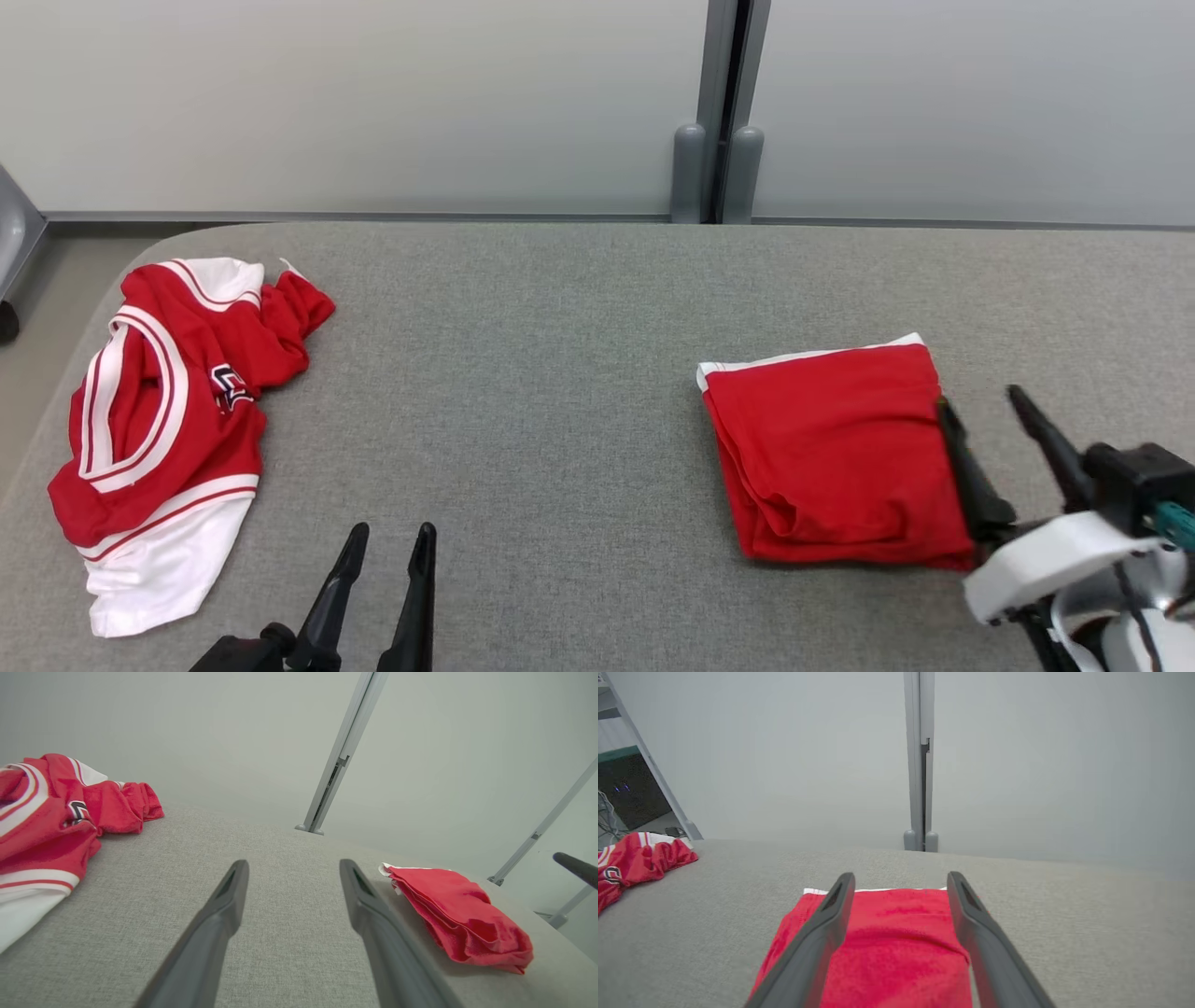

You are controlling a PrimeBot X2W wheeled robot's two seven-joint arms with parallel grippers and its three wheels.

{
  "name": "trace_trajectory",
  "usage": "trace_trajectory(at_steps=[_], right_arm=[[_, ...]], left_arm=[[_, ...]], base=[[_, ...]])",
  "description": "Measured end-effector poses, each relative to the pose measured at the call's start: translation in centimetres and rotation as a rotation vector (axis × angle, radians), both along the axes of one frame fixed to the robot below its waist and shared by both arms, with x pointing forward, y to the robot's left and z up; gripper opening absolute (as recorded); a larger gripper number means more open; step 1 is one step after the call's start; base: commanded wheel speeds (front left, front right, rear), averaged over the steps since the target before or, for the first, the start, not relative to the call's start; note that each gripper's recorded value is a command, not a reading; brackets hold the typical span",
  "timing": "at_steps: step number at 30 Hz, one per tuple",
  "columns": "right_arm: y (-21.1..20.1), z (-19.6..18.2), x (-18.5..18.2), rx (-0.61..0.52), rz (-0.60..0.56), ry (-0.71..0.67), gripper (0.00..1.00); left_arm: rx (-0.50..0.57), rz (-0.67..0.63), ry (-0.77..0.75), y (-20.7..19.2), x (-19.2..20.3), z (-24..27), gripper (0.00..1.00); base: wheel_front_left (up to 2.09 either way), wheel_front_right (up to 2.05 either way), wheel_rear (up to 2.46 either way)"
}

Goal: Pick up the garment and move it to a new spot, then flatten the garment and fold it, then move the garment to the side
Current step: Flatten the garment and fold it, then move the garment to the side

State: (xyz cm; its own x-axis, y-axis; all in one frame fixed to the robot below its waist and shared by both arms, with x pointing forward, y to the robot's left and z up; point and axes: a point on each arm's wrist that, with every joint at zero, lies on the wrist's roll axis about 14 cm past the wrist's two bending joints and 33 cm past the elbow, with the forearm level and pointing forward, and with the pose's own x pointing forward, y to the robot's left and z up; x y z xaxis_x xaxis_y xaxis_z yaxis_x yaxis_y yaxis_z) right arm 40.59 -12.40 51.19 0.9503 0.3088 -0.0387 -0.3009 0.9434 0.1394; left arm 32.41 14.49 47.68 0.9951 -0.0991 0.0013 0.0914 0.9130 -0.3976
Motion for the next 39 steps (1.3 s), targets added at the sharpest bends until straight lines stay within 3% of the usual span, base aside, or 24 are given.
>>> trace_trajectory(at_steps=[5,17,27,34,39], right_arm=[[-5.3,-0.4,-1.5,-0.132,-0.133,-0.115,1.00],[-10.3,-2.4,-4.8,-0.151,-0.336,-0.077,1.00],[-9.8,-2.4,-4.8,-0.135,-0.349,-0.080,1.00],[-7.9,-1.1,-2.5,-0.083,-0.294,-0.116,1.00],[-5.8,-3.7,1.7,-0.060,-0.187,0.049,1.00]], left_arm=[[0.011,0.017,-0.026,0.7,-0.2,0.7,1.00],[0.039,0.061,-0.033,2.2,-1.2,0.8,1.00],[0.050,0.080,-0.033,2.9,-1.2,0.9,1.00],[0.054,0.080,-0.023,2.9,-1.0,0.6,1.00],[0.061,0.074,-0.014,2.6,0.3,0.4,1.00]], base=[[0.00,0.00,0.00],[0.00,0.00,0.00],[0.00,0.00,0.00],[0.00,0.00,0.00],[0.00,0.00,0.00]])
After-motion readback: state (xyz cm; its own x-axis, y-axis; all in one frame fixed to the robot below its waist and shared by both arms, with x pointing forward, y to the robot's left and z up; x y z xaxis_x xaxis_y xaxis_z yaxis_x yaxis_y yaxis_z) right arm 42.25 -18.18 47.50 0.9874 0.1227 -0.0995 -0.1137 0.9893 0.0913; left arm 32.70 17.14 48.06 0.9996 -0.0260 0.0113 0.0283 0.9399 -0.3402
